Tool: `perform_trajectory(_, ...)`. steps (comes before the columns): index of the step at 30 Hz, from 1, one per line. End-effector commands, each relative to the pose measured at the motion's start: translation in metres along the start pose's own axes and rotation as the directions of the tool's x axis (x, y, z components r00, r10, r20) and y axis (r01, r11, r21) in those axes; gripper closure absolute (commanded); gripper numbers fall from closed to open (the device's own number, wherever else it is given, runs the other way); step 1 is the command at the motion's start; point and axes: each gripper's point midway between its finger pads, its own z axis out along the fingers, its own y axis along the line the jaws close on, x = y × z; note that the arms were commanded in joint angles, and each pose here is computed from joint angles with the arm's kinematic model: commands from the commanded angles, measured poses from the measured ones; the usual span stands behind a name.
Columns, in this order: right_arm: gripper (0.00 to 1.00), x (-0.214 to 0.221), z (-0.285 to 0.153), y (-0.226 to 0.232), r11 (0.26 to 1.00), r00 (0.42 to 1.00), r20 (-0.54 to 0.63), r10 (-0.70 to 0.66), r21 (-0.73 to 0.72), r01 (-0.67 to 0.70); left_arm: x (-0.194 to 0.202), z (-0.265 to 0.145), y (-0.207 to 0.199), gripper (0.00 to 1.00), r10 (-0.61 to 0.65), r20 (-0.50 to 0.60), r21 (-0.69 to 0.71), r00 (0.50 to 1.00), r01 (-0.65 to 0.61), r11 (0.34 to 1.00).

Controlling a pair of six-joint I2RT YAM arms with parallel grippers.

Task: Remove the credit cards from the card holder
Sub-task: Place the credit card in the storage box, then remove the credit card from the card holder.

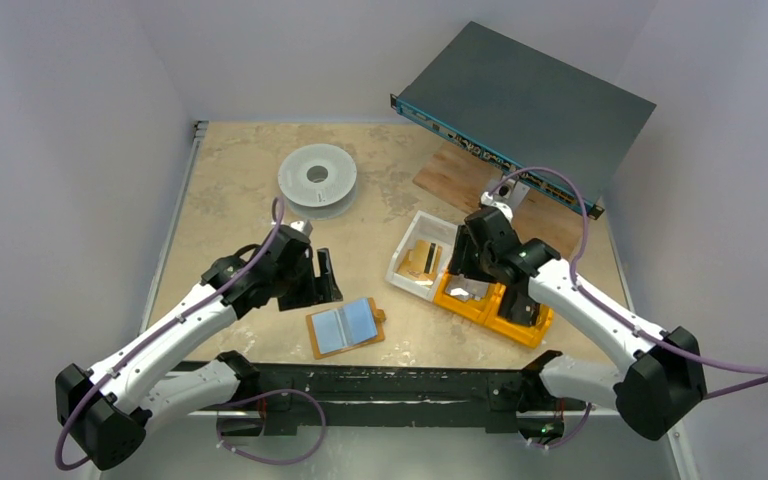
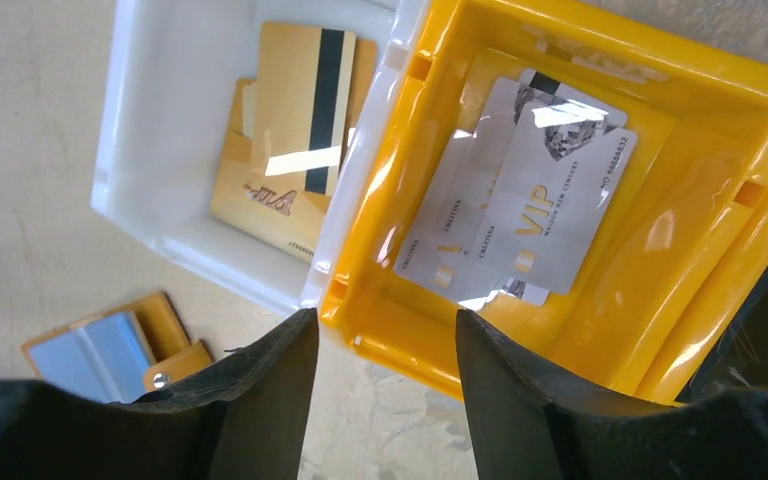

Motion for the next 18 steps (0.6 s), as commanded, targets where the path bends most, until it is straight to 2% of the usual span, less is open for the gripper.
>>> perform_trajectory(1,0.47,-0.004,-0.018,0.022,0.991,1.0,0.013,-0.025,-0.131,0.027,-0.001,0.003,0.005,0.28,0.023,0.0,-0.011,1.0,-0.023,1.0)
perform_trajectory(6,0.47,0.017,-0.024,0.044,0.974,0.998,-0.006,-0.069,-0.216,0.066,0.001,0.005,0.01,0.28,0.009,-0.003,-0.026,1.0,-0.009,1.0)
perform_trajectory(18,0.47,0.102,-0.018,0.15,0.888,0.938,-0.073,-0.34,-0.354,0.294,0.008,0.016,0.04,0.28,-0.1,-0.003,-0.122,0.995,0.099,0.988)
